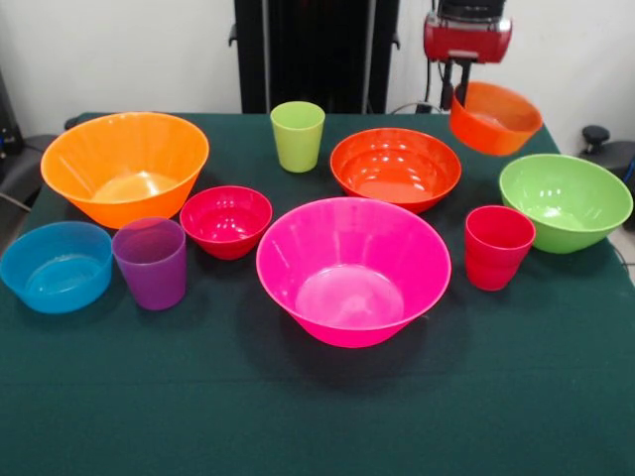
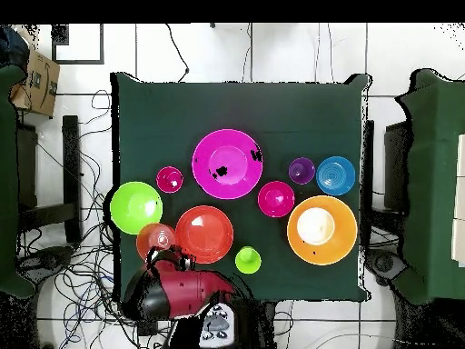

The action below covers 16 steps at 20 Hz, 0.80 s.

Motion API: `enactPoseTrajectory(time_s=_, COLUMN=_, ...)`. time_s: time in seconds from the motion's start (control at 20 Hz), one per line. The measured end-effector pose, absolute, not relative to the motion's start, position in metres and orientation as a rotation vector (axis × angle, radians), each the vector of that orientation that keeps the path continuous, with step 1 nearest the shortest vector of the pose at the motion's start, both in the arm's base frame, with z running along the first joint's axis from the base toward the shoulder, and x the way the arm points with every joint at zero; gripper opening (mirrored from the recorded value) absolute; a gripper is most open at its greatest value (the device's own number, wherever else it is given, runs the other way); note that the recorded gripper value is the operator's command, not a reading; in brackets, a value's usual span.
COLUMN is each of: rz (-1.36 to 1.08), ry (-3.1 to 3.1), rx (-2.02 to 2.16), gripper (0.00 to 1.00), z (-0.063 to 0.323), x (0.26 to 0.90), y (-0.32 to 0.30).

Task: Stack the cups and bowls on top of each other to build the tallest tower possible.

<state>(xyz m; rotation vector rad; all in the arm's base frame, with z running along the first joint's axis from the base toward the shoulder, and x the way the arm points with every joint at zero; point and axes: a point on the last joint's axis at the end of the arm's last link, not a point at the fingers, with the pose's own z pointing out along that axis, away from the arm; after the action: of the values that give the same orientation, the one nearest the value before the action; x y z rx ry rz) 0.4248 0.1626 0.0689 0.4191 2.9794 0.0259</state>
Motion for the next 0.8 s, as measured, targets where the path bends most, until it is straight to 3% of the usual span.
enactPoseTrajectory(time_s=0.45, rz=0.055, ry=3.018, rx=0.600, gripper=0.00, z=0.150, x=0.447, y=0.126)
enactPoseTrajectory(time_s=0.8, rz=0.064, ry=3.005, rx=0.667, gripper=0.00, z=0.154, x=0.466, y=0.103)
